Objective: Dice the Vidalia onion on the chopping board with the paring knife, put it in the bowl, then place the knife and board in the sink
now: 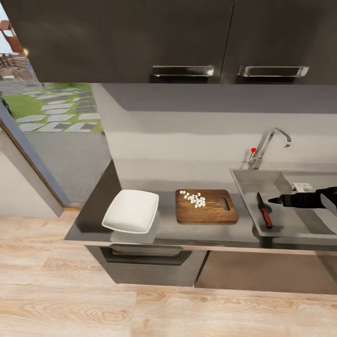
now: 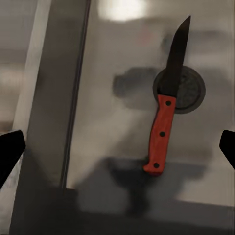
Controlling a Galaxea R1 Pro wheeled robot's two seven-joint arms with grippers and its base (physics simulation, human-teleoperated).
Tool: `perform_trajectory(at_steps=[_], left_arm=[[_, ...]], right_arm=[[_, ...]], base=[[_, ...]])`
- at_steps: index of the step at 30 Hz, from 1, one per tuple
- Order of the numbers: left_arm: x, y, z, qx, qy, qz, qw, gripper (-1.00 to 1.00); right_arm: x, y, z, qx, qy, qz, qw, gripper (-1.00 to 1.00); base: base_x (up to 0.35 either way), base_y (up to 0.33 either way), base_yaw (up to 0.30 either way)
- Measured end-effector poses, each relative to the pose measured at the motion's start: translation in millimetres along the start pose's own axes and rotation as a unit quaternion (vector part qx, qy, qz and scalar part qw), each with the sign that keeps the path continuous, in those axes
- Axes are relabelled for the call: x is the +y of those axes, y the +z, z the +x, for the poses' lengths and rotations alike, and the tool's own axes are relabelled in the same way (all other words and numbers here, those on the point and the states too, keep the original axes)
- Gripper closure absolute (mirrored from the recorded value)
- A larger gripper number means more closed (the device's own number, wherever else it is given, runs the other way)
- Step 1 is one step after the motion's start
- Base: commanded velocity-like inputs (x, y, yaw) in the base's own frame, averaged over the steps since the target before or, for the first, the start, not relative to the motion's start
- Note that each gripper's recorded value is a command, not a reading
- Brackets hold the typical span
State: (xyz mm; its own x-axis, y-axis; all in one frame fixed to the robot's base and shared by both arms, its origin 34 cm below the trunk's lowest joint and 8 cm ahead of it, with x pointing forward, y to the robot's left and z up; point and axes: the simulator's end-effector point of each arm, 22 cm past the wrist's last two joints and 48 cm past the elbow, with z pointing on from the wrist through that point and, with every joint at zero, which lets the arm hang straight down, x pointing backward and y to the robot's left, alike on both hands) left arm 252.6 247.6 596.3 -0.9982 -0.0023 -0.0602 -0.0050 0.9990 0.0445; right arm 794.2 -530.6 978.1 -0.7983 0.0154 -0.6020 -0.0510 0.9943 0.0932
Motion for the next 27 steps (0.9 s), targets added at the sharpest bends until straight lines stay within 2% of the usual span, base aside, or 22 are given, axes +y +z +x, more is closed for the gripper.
perform_trajectory(at_steps=[5, 19, 27], left_arm=[[0.0, -0.9, -3.1, -0.004, 0.000, 0.000, 1.0000, -1.00], [0.0, -3.3, -11.2, -0.014, -0.001, 0.000, 0.9999, -1.00], [-1.0, -3.4, -11.4, -0.014, 0.000, 0.001, 0.9999, -1.00]], right_arm=[[-0.9, -5.3, -2.9, -0.004, 0.000, -0.001, 1.0000, -1.00], [1.8, -15.4, -12.4, -0.016, -0.001, -0.003, 0.9999, -1.00], [7.7, -12.1, -41.9, -0.065, -0.046, 0.013, 0.9968, -1.00]], base=[[0.000, 0.215, 0.000], [0.000, 0.011, 0.000], [0.000, 0.000, 0.000]])
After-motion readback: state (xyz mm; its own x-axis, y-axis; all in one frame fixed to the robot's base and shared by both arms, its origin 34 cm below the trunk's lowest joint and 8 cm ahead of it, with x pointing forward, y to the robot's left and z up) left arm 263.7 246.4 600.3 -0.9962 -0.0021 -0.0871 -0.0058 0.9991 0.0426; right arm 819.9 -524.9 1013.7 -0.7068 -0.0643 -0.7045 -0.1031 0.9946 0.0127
